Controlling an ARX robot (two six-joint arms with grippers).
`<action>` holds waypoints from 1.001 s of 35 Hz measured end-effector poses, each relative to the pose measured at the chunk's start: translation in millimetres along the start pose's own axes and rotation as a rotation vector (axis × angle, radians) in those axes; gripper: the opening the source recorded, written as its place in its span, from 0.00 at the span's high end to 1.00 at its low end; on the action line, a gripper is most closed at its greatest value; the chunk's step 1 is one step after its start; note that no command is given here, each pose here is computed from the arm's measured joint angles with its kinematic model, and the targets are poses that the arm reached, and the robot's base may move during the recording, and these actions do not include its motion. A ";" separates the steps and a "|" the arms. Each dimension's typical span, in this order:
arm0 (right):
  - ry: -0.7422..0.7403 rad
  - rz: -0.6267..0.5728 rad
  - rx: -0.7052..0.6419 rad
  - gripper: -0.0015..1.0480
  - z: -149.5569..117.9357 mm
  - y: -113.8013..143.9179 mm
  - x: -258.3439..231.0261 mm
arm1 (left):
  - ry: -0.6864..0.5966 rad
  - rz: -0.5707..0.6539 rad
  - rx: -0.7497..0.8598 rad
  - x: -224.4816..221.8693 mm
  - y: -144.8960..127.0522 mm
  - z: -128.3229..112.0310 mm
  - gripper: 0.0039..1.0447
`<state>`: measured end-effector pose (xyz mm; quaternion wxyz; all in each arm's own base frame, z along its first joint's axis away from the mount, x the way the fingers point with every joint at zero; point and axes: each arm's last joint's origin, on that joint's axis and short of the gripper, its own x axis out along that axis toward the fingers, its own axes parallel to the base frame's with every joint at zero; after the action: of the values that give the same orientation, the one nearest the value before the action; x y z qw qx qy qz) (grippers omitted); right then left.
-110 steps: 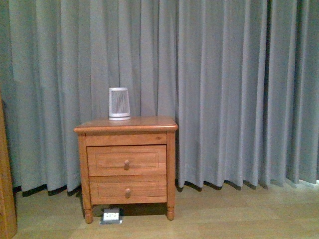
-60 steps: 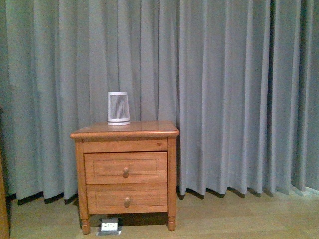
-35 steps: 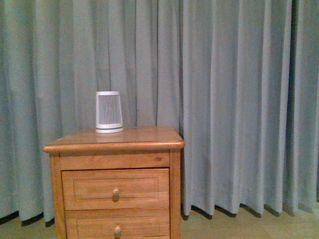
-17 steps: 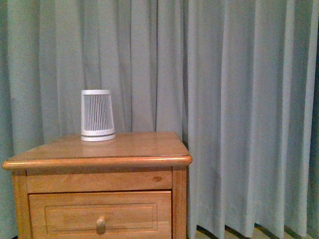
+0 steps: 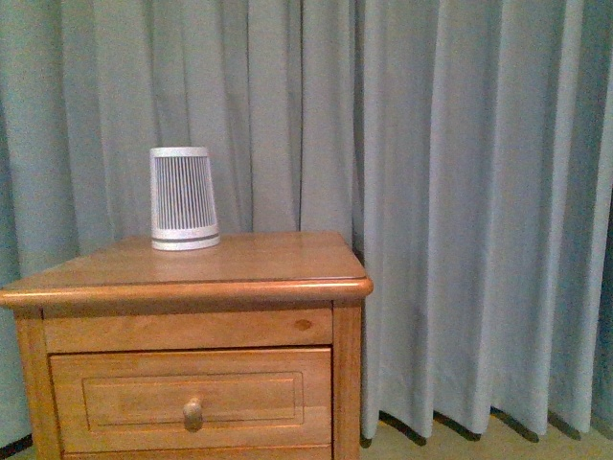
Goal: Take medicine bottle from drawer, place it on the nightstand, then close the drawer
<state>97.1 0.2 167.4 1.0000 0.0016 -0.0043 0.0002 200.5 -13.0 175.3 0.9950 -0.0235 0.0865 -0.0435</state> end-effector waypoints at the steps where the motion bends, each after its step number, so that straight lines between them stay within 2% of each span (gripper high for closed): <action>1: 0.000 0.000 0.000 0.07 0.0 0.0 0.0 | -0.003 0.001 0.022 16.5 -1.8 1.3 0.06; 8: 0.000 0.000 0.000 0.07 0.0 0.0 0.0 | 0.083 -0.017 0.123 116.1 -25.8 -13.6 0.06; 15: 0.000 0.000 0.000 0.07 0.0 0.0 0.0 | 0.056 -0.046 0.197 195.6 -45.9 -21.1 0.06; 26: 0.000 0.000 0.000 0.07 0.0 0.0 0.0 | 0.070 -0.058 0.238 246.2 -45.7 -48.0 0.06; 35: 0.000 0.000 0.000 0.07 0.0 0.0 0.0 | 0.134 -0.055 0.226 278.3 -32.5 -72.9 0.06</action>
<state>97.1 0.2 167.4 1.0000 0.0016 -0.0043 0.0002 458.2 -73.4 58.0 0.9818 0.0896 0.1466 -0.0816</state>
